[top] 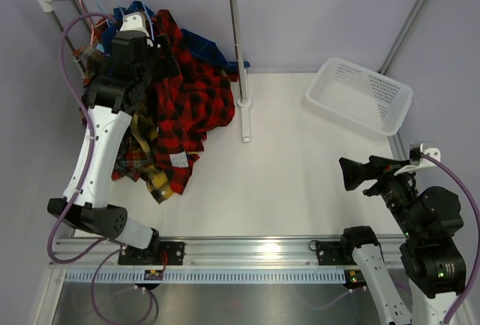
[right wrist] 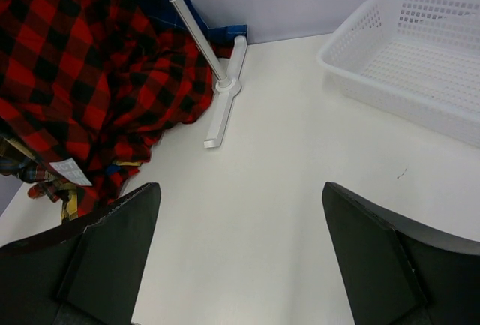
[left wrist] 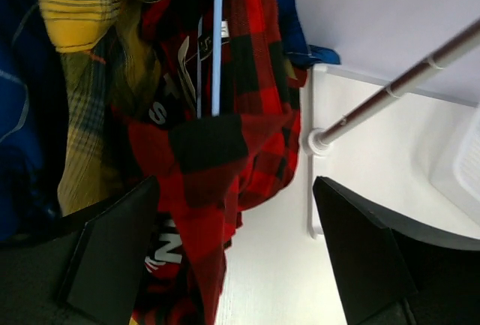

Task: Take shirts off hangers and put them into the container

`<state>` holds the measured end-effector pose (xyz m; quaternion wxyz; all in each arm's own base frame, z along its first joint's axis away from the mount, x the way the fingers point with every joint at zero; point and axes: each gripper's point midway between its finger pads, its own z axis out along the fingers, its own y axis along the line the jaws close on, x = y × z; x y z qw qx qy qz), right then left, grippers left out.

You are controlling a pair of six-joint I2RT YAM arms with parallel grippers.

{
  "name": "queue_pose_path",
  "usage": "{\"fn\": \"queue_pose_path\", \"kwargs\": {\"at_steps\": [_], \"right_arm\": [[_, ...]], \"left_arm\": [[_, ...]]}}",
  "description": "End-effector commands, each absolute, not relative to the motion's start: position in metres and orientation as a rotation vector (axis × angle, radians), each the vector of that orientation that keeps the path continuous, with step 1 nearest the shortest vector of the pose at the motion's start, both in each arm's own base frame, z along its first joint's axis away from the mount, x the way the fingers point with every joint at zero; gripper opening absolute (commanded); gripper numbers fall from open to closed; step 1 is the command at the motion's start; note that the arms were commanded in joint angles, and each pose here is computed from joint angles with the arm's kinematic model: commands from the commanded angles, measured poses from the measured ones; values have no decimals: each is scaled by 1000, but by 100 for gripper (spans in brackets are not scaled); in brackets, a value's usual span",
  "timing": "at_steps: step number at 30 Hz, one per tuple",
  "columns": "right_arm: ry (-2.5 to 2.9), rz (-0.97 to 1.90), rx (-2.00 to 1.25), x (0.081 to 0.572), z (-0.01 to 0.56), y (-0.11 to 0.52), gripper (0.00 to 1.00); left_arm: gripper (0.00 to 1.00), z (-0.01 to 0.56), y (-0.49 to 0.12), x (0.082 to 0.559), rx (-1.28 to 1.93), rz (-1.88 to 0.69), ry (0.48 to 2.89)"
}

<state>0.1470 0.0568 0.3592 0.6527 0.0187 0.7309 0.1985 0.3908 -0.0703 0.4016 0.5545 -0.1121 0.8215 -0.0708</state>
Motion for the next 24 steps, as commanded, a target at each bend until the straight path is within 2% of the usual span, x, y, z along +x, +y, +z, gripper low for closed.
{"fn": "queue_pose_path", "kwargs": {"at_steps": [1, 5, 8, 9, 12, 13, 15, 18, 24], "right_arm": [[1666, 491, 15, 140, 356, 64, 99], [1672, 521, 8, 138, 349, 68, 99], [1685, 528, 8, 135, 345, 69, 99], [1686, 525, 7, 135, 344, 68, 99], [1680, 527, 16, 132, 343, 68, 99], [1677, 532, 11, 130, 344, 68, 99], [1675, 535, 8, 129, 344, 69, 99], [1675, 541, 4, 128, 344, 70, 99], [1683, 557, -8, 126, 342, 73, 99]], "left_arm": [[86, 418, -55, 407, -298, -56, 1873], [73, 404, -50, 425, -303, 18, 1900], [57, 401, -48, 431, -306, 49, 1906], [47, 400, -48, 432, -302, 52, 1908], [28, 399, -48, 435, -301, 53, 1910], [16, 401, -49, 435, -293, 51, 1906], [0, 402, -51, 435, -284, 44, 1906], [0, 413, -55, 432, -244, 15, 1891], [0, 468, -66, 408, -131, -77, 1750]]}}
